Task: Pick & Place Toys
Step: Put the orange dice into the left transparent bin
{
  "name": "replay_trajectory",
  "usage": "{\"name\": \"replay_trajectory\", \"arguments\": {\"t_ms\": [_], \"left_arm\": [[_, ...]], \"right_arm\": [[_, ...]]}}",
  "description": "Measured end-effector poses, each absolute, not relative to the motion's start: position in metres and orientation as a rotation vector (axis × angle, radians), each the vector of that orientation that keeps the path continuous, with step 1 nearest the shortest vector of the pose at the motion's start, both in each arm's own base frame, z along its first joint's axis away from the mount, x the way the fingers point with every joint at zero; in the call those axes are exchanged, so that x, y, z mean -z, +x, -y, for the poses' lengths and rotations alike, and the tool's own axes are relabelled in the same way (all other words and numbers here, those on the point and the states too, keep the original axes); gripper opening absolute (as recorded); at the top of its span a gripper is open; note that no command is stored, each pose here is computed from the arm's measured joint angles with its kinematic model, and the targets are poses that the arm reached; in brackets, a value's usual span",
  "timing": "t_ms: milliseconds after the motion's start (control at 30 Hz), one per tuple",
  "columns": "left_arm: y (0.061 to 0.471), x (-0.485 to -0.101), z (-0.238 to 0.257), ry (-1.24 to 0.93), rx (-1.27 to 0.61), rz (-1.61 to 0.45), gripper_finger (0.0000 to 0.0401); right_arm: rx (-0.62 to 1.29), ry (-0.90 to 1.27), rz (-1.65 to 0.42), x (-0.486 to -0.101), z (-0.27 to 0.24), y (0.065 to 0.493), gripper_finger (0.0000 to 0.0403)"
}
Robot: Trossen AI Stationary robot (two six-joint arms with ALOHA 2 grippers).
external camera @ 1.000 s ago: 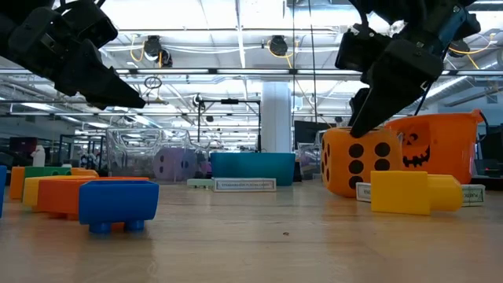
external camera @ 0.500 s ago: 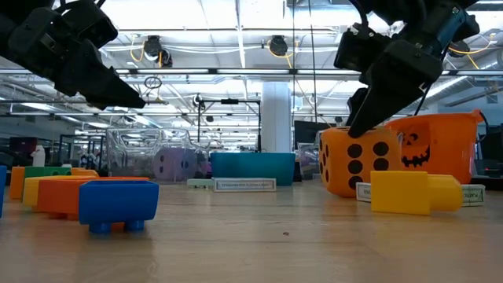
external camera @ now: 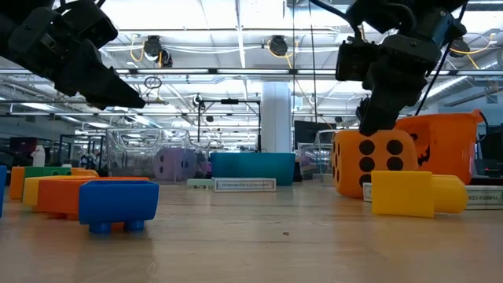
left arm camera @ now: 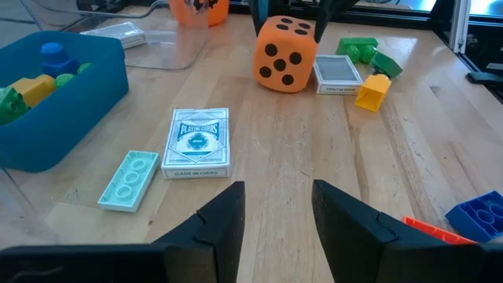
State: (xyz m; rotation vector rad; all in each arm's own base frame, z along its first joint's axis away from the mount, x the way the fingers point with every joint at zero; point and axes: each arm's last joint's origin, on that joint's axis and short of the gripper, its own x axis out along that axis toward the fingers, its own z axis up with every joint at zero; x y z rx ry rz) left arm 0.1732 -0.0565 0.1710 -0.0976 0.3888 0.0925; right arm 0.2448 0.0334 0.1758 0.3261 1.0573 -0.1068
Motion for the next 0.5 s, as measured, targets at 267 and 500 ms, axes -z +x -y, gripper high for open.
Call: {"name": "replay_trajectory", "arguments": {"t_ms": [267,500], "left_arm": [[0.1732,-0.171,0.0565,-0.098,-0.092,-0.389,0.0152],[0.1732,-0.171,0.0565,-0.098,-0.092,-0.389,0.0152]], "right_arm": [[0.093,0.295,-1.079,-0.1746,-0.0318,0.2431,0.0299],[0.078,0.275,-1.082,-0.1746,-0.0318,0.2429,0.0286]]}}
